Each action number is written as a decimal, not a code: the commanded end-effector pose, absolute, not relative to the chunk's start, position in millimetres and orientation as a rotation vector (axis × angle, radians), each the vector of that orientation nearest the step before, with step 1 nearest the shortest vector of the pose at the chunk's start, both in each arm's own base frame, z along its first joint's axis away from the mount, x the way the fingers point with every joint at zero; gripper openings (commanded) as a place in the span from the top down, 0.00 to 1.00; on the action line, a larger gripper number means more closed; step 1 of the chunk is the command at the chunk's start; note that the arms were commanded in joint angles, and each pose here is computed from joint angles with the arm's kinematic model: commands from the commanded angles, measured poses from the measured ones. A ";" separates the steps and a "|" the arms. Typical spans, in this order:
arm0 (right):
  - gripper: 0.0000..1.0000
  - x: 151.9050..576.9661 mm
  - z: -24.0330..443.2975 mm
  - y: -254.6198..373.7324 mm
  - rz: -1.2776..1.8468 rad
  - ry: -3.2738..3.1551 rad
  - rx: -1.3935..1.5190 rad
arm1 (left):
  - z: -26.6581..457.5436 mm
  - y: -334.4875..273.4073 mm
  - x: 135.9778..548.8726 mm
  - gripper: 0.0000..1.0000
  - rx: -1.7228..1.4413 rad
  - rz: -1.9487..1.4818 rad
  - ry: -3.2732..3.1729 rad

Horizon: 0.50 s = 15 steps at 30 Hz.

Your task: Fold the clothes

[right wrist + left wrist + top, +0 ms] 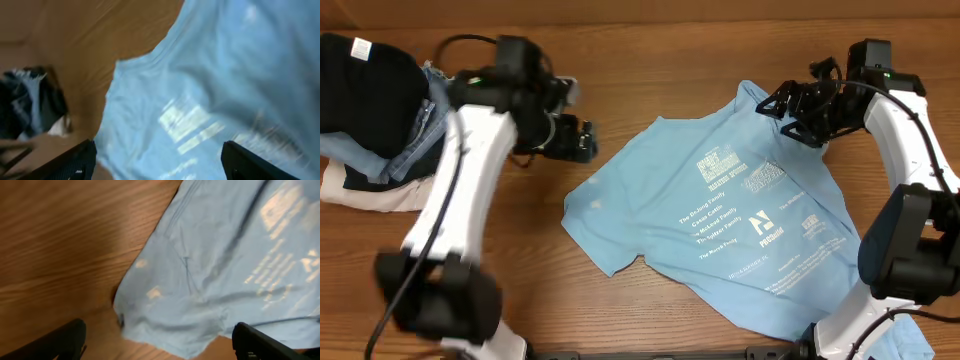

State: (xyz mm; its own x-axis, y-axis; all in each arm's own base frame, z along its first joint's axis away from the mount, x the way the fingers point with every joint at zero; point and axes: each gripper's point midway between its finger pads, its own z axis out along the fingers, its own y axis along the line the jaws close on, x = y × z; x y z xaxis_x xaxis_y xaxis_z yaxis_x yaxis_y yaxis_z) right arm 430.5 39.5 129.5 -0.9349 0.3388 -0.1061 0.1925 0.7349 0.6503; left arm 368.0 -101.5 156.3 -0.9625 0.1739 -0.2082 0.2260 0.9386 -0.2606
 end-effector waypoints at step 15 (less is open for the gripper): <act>0.16 368.7 268.4 58.4 0.953 2.496 0.129 | -20.2 -83.1 367.4 0.96 0.152 0.090 3.314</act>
